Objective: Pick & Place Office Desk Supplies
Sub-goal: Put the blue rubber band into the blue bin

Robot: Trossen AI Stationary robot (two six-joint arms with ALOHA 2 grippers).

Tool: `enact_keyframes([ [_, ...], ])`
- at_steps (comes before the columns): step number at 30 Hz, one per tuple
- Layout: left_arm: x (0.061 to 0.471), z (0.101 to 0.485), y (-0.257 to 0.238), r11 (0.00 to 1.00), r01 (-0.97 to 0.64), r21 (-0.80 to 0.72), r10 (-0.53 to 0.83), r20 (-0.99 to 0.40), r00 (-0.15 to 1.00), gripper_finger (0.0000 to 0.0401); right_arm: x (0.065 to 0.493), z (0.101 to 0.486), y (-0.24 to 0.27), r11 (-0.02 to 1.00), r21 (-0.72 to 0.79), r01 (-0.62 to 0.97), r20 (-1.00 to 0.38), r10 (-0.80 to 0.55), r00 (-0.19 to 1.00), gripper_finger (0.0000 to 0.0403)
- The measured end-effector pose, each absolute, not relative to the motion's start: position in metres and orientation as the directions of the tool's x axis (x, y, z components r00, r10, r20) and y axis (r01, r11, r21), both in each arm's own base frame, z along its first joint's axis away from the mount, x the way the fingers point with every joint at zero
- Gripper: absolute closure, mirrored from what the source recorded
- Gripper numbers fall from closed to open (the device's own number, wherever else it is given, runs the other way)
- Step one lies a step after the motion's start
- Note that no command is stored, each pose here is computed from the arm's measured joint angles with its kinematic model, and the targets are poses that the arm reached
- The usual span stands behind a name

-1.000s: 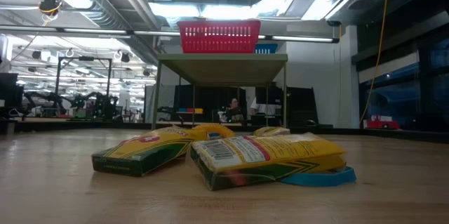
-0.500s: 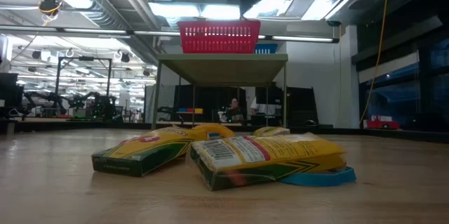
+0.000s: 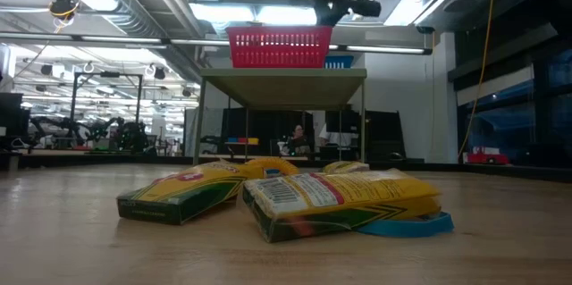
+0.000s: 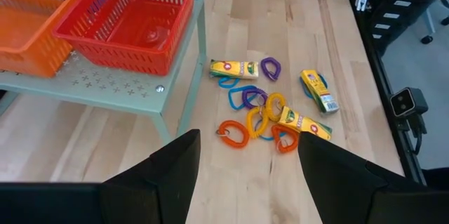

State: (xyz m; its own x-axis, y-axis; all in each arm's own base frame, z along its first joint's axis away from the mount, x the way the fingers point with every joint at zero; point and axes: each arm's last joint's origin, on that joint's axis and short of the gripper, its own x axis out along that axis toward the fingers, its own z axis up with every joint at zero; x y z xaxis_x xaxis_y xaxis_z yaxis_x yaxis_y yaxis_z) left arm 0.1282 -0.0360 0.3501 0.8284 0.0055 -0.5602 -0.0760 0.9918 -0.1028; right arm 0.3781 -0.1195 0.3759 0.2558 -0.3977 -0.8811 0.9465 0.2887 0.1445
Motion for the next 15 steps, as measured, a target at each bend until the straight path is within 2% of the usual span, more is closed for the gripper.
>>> enact_keyframes([
  [4,0.1282,0.3501,-0.0360,0.992,-0.075,-0.101,0.006,-0.560,0.829,0.0162,0.3782,0.3695,-0.1223,0.294,0.118,0.949,-0.891,-0.391,0.232,0.0402],
  [7,0.1282,0.3501,-0.0360,0.992,-0.075,-0.101,0.006,-0.560,0.828,0.0162,0.3782,0.3659,-0.1237,0.310,0.091,0.946,-0.894,-0.393,0.215,0.0387],
  [15,0.1282,0.3501,-0.0361,0.993,-0.070,-0.094,0.005,-0.560,0.828,0.0162,0.3817,0.3671,-0.1270,0.352,0.086,0.932,-0.870,-0.430,0.243,0.0268],
])
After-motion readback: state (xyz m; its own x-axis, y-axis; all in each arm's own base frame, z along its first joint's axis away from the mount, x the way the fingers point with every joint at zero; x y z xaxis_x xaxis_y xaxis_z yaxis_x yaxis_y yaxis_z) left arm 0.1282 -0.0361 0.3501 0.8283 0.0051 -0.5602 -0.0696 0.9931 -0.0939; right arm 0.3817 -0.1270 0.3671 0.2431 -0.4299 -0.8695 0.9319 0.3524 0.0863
